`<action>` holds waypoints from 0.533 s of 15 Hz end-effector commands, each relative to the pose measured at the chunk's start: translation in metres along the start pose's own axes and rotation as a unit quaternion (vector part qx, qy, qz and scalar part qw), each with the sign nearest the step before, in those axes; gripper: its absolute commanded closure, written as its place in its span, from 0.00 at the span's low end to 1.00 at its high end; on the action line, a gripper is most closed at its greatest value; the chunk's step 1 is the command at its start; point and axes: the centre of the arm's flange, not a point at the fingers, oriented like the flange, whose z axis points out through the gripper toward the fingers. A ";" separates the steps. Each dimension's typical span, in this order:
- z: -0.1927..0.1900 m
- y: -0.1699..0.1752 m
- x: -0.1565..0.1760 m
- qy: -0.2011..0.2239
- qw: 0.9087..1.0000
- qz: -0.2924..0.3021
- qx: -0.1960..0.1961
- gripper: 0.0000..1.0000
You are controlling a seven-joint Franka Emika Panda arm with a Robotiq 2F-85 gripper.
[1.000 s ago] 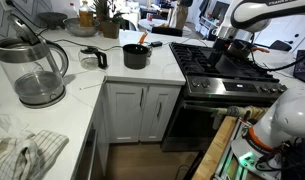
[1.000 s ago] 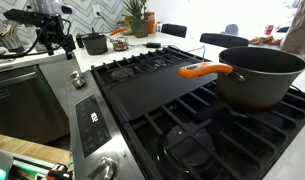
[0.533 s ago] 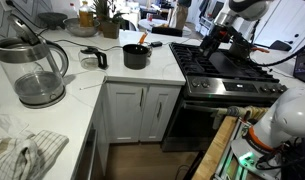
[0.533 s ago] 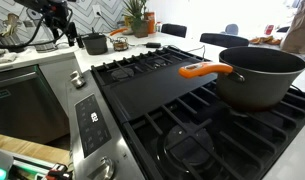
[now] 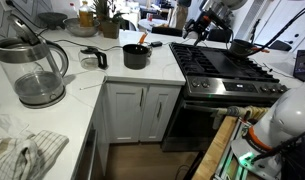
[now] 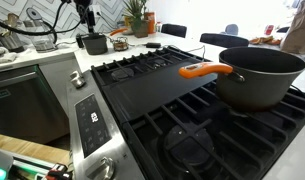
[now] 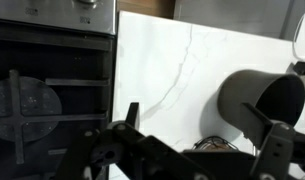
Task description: Slide the black coaster holder to the right
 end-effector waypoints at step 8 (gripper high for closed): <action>0.047 -0.038 0.092 0.055 0.983 0.172 0.005 0.00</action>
